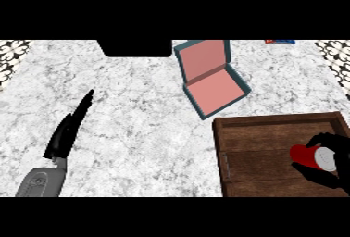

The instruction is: Pick the can from the tray and place it in the cardboard box

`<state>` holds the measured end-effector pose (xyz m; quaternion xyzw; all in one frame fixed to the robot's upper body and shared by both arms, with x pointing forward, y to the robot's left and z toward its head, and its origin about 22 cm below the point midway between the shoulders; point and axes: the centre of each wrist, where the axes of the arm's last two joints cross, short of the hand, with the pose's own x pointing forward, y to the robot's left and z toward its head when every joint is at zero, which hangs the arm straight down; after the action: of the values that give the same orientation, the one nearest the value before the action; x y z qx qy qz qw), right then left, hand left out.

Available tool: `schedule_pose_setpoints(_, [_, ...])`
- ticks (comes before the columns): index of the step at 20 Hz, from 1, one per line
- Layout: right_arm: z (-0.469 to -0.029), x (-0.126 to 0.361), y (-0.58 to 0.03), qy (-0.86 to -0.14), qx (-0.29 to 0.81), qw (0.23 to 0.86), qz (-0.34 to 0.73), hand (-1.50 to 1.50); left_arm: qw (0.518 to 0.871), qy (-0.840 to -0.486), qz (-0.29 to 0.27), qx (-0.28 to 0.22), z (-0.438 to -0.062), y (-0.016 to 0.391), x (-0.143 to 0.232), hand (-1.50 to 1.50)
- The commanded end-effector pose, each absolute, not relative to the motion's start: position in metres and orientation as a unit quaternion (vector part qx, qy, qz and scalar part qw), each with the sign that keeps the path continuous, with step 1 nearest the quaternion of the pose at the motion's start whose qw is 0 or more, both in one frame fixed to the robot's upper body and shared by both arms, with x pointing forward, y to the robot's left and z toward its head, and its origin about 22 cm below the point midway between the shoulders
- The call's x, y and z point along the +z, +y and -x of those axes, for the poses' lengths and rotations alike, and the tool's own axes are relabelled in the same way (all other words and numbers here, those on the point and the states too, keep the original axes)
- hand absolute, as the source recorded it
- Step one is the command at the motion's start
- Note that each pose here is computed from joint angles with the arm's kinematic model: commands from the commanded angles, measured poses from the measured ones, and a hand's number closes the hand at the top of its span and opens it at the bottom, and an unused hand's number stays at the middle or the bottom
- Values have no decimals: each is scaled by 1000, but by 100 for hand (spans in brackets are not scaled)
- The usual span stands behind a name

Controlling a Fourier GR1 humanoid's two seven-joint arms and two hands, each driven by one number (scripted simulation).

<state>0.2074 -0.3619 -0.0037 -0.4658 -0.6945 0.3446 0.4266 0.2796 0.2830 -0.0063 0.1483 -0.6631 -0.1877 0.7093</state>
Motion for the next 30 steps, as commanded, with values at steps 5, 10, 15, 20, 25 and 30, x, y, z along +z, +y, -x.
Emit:
schedule_pose_setpoints(5, [-243,-20,-295,-610,269,524,531,150,695,-677,-126,-209,-282,272,-1,0])
schedule_pose_setpoints(10, [-244,-14,-301,-539,251,591,545,150,680,-689,-116,-223,-288,262,5,0])
schedule_pose_setpoints(15, [-268,19,-292,-480,233,600,596,150,669,-695,-107,-241,-295,251,11,0])
schedule_pose_setpoints(20, [-302,60,-275,-421,177,593,663,150,665,-696,-93,-254,-297,242,12,0])
schedule_pose_setpoints(25, [-334,99,-251,-349,117,594,716,150,666,-692,-81,-266,-300,234,12,0])
schedule_pose_setpoints(30, [-364,147,-216,-269,52,585,763,150,667,-691,-82,-265,-306,229,16,0])
